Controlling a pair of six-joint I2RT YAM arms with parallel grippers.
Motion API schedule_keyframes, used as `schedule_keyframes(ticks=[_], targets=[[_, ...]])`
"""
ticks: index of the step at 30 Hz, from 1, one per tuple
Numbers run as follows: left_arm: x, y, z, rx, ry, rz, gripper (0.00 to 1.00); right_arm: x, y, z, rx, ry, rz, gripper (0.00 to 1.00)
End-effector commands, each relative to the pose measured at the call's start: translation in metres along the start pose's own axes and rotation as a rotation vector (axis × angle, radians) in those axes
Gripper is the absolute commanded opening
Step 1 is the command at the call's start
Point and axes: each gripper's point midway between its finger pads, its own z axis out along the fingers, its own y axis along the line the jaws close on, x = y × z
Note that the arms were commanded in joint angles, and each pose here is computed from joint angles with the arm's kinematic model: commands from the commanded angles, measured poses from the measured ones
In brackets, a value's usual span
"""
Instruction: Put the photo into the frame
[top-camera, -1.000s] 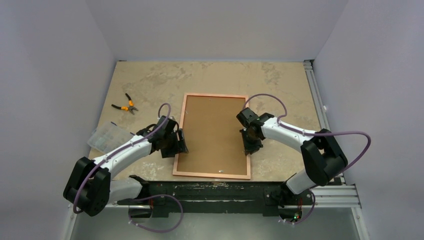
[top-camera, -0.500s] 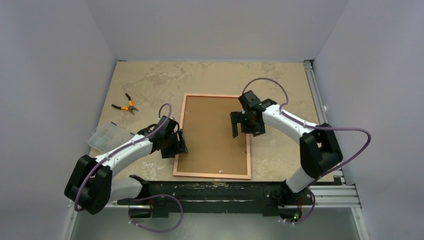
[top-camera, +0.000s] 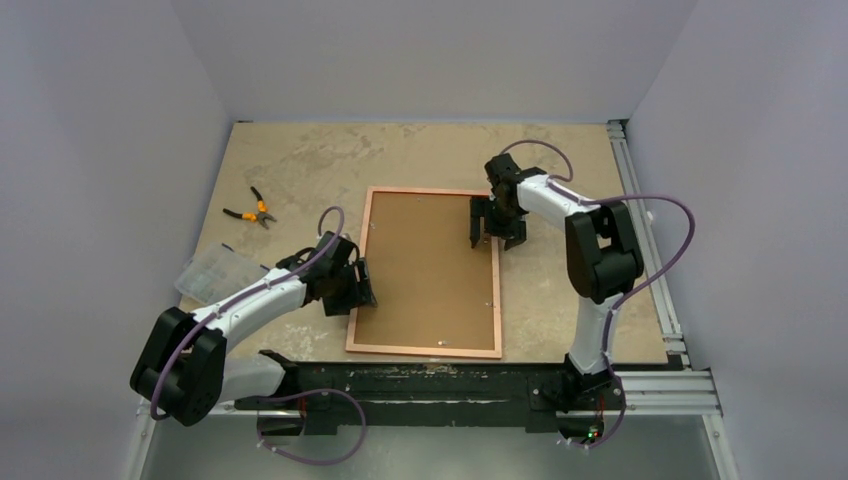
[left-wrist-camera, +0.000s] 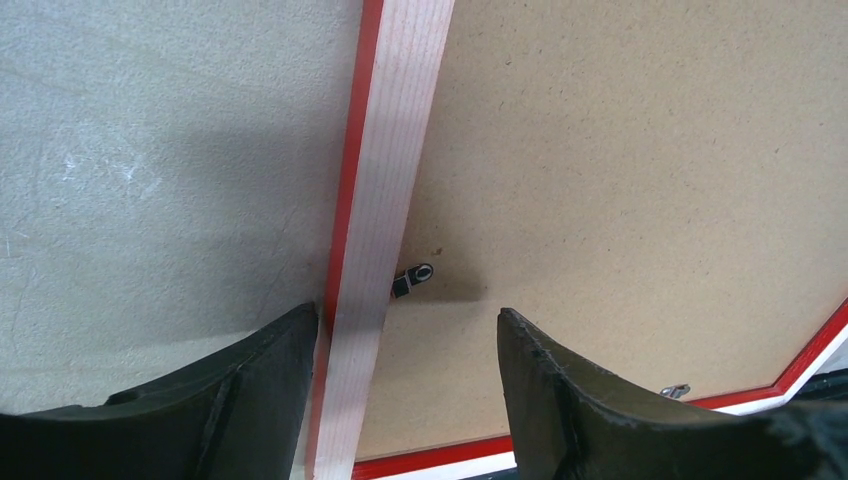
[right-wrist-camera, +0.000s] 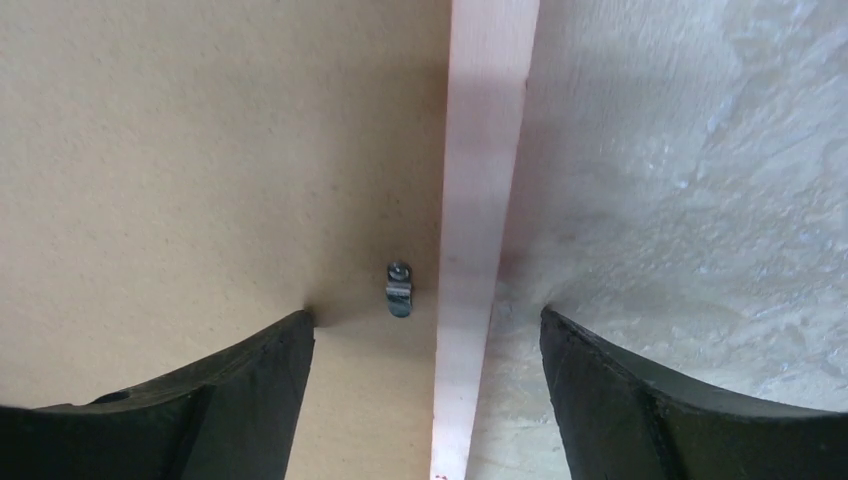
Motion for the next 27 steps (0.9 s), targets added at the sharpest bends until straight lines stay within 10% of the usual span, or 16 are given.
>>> schedule_keyframes(ticks=[1, 15, 27], targets=[[-0.004, -0.004, 0.002, 0.024, -0.01, 0.013, 0.64, -0.016, 0.003, 0.009, 0.006, -0.025, -0.014, 0.78], [-0.001, -0.008, 0.006, 0.048, 0.005, 0.011, 0.62, -0.019, -0.013, 0.016, 0.057, -0.033, -0.006, 0.01], [0.002, -0.031, 0.007, 0.174, 0.019, 0.005, 0.54, -0.022, -0.012, -0.003, 0.036, -0.082, -0.003, 0.0]])
